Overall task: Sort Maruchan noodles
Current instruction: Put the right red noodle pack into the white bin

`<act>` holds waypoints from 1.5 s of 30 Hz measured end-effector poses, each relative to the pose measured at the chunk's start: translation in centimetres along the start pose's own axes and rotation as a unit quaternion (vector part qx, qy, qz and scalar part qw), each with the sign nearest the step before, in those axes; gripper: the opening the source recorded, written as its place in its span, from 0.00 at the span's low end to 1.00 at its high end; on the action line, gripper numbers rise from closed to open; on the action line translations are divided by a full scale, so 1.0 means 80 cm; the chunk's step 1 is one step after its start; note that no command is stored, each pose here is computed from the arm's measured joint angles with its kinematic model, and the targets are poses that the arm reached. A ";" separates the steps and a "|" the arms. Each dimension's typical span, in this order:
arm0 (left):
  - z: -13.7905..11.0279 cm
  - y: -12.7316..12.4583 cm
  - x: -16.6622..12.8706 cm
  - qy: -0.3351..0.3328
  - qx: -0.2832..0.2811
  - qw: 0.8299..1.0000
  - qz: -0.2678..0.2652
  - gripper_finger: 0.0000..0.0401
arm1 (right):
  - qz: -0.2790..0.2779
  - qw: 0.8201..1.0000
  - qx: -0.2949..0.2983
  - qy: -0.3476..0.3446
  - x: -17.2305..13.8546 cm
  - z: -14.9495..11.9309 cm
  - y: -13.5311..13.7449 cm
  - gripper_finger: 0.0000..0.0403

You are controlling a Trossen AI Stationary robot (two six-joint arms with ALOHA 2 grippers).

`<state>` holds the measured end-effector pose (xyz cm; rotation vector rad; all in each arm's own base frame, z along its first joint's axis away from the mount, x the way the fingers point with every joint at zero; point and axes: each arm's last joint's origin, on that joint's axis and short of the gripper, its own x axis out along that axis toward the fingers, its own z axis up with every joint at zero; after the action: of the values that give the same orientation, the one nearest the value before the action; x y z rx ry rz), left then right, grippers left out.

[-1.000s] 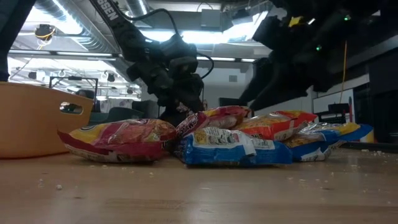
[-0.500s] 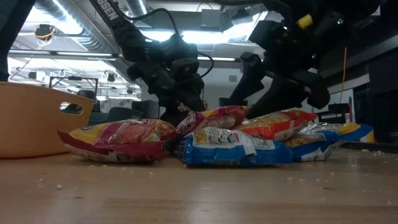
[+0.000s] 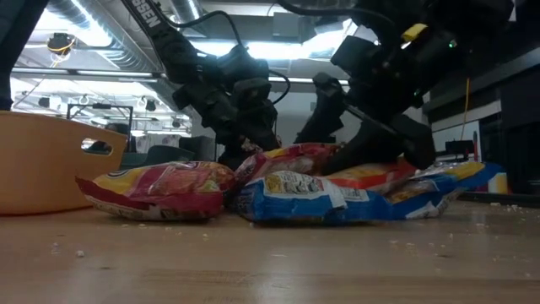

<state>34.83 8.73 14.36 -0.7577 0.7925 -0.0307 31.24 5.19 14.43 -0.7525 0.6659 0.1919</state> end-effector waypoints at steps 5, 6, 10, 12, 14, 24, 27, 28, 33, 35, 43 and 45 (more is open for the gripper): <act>0.001 0.000 0.000 -0.003 0.002 1.000 -0.001 0.64 | -0.022 1.000 -0.013 -0.007 0.002 0.002 -0.003 0.70; 0.001 0.000 0.000 -0.003 0.002 1.000 -0.002 0.64 | -0.024 1.000 -0.019 -0.007 0.002 0.003 -0.003 0.70; 0.001 -0.001 0.000 -0.004 0.003 1.000 -0.002 0.64 | -0.024 0.999 -0.043 -0.006 0.002 0.002 -0.003 0.70; 0.001 -0.001 0.000 -0.004 0.003 1.000 -0.002 0.64 | -0.019 0.999 -0.044 -0.009 0.002 0.002 -0.003 0.70; 0.001 -0.001 0.000 -0.005 0.004 1.000 -0.003 0.64 | -0.015 0.999 -0.050 -0.013 0.002 0.003 -0.002 0.70; 0.002 -0.001 0.000 -0.007 0.005 1.000 -0.004 0.64 | -0.018 0.995 -0.096 -0.030 0.020 0.000 0.005 0.70; 0.001 -0.003 0.001 -0.007 0.007 1.000 -0.005 0.64 | -0.030 0.995 -0.095 -0.019 0.022 -0.001 0.005 0.70; 0.001 -0.003 0.001 -0.008 0.008 1.000 -0.003 0.64 | -0.032 0.995 -0.096 -0.015 0.022 0.000 0.004 0.70; -0.001 -0.007 0.004 -0.008 0.012 1.000 -0.001 0.64 | -0.040 0.994 -0.101 -0.026 0.023 0.010 -0.003 0.70; -0.001 -0.008 0.004 -0.007 0.013 1.000 -0.002 0.64 | -0.041 0.994 -0.100 -0.027 0.025 0.014 -0.005 0.70; -0.003 -0.015 0.008 -0.008 0.019 1.000 -0.008 0.64 | -0.014 0.994 -0.109 -0.018 0.047 0.016 -0.001 0.70; -0.003 -0.015 0.008 -0.009 0.018 1.000 -0.007 0.64 | -0.023 0.994 -0.109 -0.010 0.054 0.018 0.000 0.69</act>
<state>35.41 7.52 14.59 -0.7290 0.7665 -0.0509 35.30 5.86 12.56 -0.9730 0.6144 0.2327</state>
